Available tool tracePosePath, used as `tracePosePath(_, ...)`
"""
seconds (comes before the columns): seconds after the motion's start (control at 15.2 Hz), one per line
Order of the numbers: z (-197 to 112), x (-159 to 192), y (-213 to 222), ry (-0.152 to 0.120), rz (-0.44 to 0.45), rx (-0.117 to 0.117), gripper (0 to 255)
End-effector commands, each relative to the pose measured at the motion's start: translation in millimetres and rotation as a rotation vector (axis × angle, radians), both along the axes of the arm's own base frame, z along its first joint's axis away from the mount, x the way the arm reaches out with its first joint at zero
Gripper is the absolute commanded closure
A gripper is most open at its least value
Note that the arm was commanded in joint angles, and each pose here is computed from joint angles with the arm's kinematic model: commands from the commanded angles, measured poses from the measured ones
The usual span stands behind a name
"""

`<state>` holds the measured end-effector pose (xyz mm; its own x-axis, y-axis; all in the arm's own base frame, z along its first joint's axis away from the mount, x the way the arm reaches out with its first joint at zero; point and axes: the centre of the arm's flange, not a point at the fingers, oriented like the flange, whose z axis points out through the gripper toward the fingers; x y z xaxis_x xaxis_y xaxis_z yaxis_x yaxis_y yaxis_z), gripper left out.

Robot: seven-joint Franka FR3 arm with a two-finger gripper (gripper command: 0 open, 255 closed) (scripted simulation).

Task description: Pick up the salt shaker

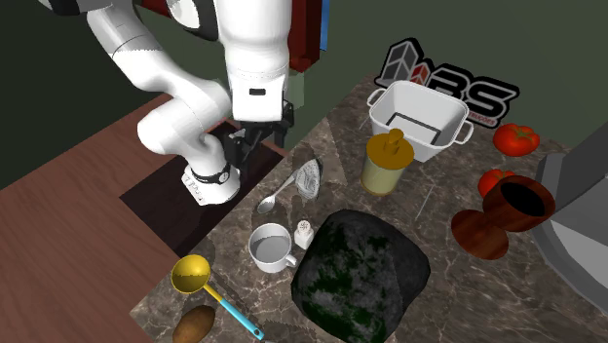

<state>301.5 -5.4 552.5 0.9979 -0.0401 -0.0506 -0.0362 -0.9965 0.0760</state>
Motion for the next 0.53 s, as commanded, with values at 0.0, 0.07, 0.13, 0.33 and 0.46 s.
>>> tracePosePath(0.0, 0, 0, 0, 0.000, 0.000, 0.000, 0)
tracePosePath(0.07, -11, 7, -3, 0.002, 0.004, 0.011, 0)
tracePosePath(0.13, -22, 15, -5, 0.004, 0.007, 0.022, 0)
tracePosePath(0.33, -55, 37, -12, 0.011, 0.018, 0.056, 0)
tracePosePath(0.46, -78, 52, -15, 0.016, 0.025, 0.078, 0)
